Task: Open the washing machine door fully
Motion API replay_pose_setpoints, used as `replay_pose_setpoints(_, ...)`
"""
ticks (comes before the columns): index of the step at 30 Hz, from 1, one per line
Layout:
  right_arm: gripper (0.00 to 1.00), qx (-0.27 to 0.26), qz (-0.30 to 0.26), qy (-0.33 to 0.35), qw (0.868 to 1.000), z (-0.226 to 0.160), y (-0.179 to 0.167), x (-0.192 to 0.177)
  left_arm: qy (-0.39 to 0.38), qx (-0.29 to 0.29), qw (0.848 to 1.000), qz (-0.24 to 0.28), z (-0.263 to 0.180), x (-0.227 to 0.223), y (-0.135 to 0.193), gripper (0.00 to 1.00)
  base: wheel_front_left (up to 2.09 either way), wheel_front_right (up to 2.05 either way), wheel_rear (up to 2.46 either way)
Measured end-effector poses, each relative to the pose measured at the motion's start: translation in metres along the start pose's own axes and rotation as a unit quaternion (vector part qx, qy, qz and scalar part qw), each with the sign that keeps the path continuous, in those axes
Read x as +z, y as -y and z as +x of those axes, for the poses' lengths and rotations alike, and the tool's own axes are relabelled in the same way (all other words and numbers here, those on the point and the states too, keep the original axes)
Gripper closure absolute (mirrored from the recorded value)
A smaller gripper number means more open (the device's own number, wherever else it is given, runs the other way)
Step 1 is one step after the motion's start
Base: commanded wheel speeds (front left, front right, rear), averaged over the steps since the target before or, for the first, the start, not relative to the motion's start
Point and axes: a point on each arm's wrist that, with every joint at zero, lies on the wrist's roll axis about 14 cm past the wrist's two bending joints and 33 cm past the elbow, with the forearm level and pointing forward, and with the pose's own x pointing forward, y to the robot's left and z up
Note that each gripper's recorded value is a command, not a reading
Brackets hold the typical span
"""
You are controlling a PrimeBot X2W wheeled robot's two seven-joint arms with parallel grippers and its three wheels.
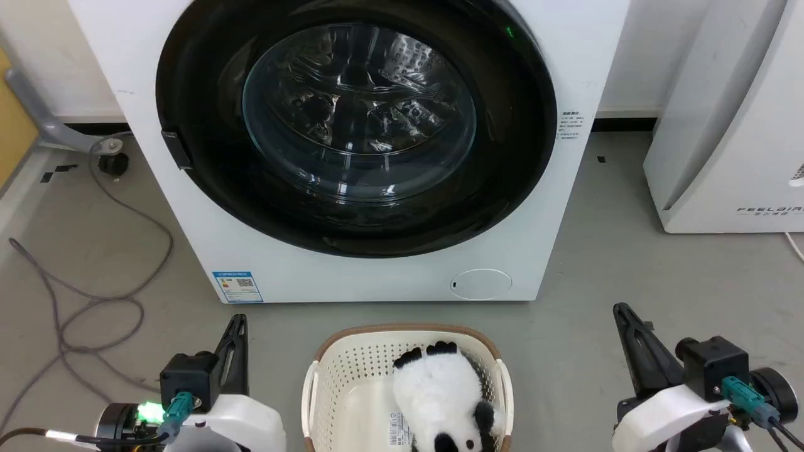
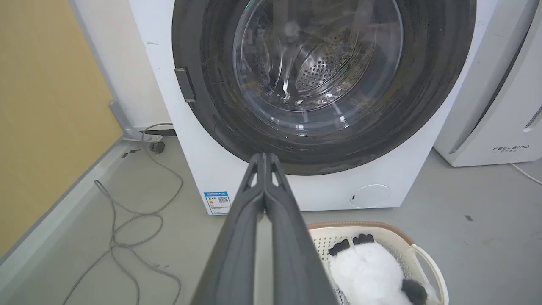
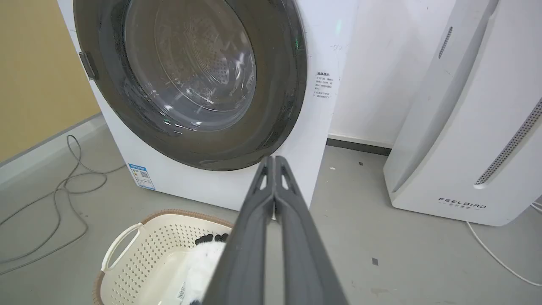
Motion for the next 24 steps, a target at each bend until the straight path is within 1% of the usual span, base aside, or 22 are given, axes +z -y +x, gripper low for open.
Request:
replay_pose_setpoints(5, 1.00, 0.000, 0.000, 0.000, 1.000, 0.0000, 0.0000, 0.0000, 0.000, 0.000, 1.000, 0.000, 0.0000, 0.0000, 0.0000, 1.00, 0.00, 0.00, 0.00)
replay_pose_setpoints(6, 0.00, 0.000, 0.000, 0.000, 1.000, 0.0000, -0.0001, 0.0000, 0.000, 0.000, 1.000, 0.000, -0.0001, -0.0002, 0.0000, 0.00, 0.00, 0.00, 0.00)
replay_pose_setpoints(17, 0.00, 0.001, 0.001, 0.004, 1.000, 0.0001, -0.0006, 0.0006, 0.002, -0.004, 1.000, -0.003, -0.0003, -0.0009, 0.0027, 0.00, 0.00, 0.00, 0.00)
replay_pose_setpoints(19, 1.00, 0.001, 0.001, 0.005, 1.000, 0.0002, -0.0006, 0.0008, 0.002, -0.005, 1.000, -0.005, -0.0004, -0.0015, 0.0035, 0.00, 0.00, 0.00, 0.00)
replay_pose_setpoints(24, 1.00, 0.001, 0.006, 0.008, 1.000, 0.0003, -0.0008, 0.0013, 0.004, -0.010, 1.000, -0.011, -0.0008, -0.0023, 0.0057, 0.00, 0.00, 0.00, 0.00)
